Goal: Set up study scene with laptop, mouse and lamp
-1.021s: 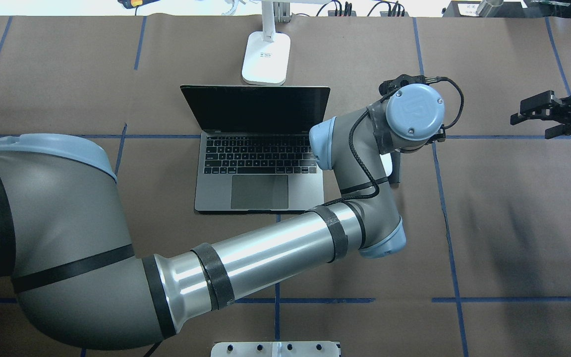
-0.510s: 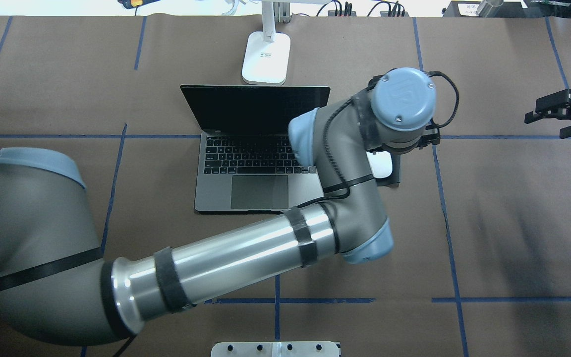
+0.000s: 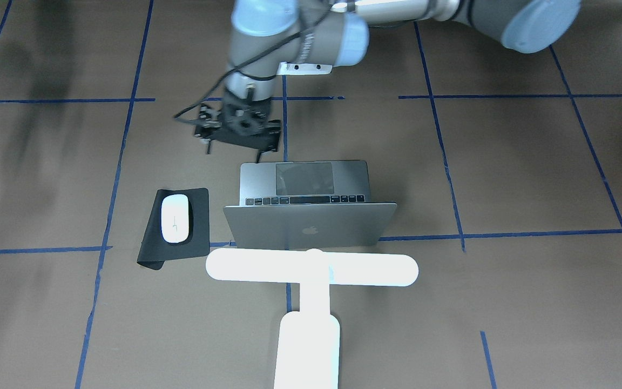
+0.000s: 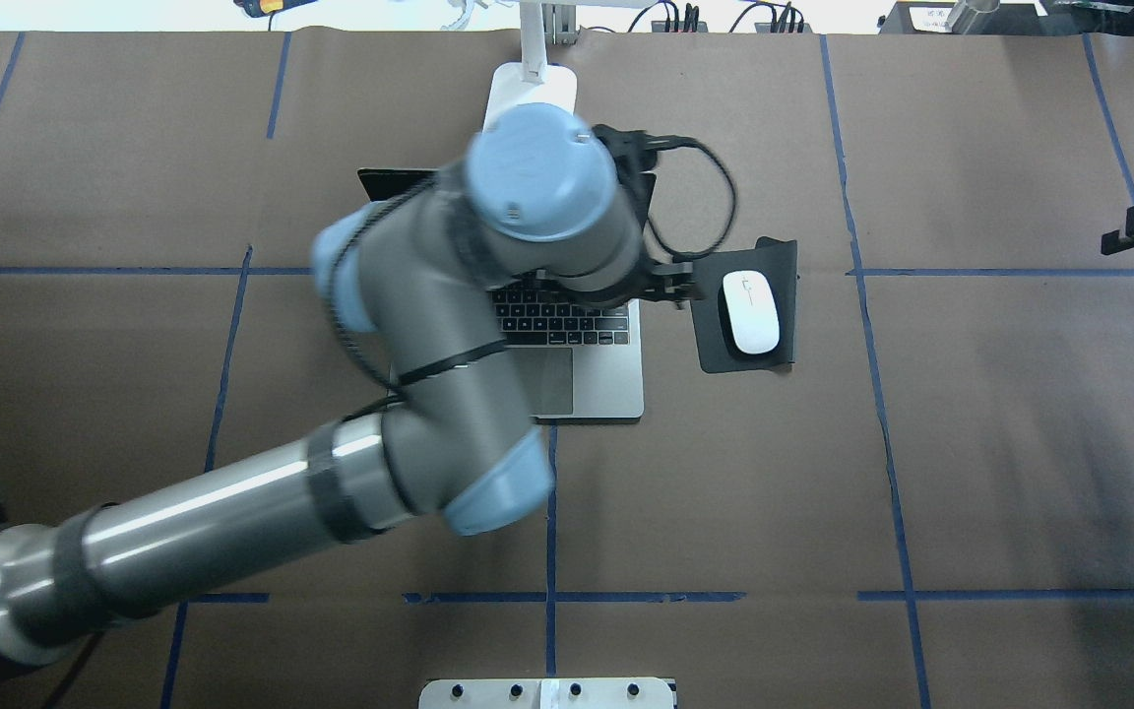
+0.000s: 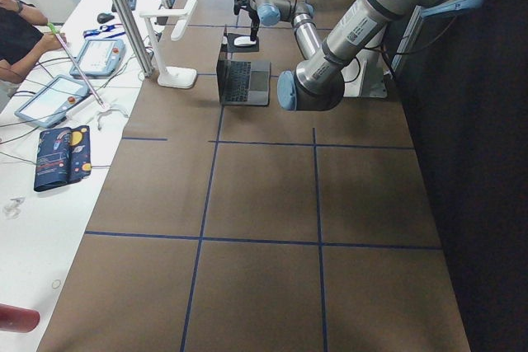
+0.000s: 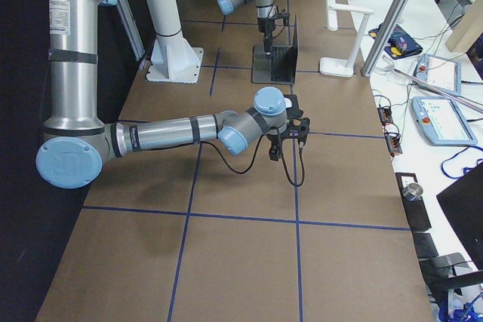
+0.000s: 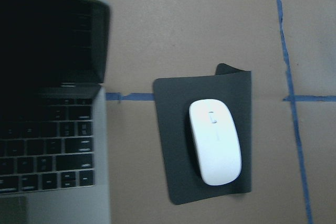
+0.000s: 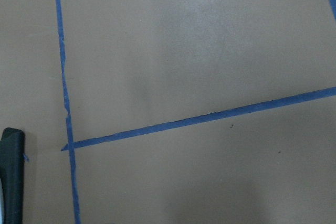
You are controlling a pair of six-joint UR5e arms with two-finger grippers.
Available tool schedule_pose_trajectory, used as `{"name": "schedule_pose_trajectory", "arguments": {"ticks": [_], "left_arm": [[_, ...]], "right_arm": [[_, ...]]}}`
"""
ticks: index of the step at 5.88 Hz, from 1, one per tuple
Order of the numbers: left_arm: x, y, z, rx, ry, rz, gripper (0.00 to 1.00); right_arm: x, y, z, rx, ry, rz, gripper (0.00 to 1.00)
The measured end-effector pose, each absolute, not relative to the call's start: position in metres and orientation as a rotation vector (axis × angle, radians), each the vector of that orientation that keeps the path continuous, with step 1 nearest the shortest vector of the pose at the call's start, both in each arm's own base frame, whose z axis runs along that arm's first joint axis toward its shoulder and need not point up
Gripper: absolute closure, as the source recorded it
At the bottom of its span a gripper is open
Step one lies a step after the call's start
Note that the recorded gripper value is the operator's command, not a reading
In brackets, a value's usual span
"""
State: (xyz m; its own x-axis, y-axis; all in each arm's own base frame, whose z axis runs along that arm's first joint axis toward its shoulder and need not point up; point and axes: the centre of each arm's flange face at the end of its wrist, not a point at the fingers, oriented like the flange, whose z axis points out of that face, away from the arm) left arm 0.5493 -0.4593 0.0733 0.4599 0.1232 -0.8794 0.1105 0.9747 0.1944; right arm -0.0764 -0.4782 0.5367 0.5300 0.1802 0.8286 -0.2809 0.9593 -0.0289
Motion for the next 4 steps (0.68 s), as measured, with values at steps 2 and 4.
{"name": "schedule_pose_trajectory", "arguments": {"ticks": [2, 4], "left_arm": [[0.447, -0.478, 0.164, 0.28, 1.059, 0.12, 0.0], [0.335, -0.527, 0.273, 0.326, 0.948, 0.271, 0.0]], "right_arm": [[-0.042, -0.467, 0.567, 0.127, -0.939, 0.176, 0.0], [-0.002, -0.463, 0.586, 0.123, -0.905, 0.093, 0.0]]}}
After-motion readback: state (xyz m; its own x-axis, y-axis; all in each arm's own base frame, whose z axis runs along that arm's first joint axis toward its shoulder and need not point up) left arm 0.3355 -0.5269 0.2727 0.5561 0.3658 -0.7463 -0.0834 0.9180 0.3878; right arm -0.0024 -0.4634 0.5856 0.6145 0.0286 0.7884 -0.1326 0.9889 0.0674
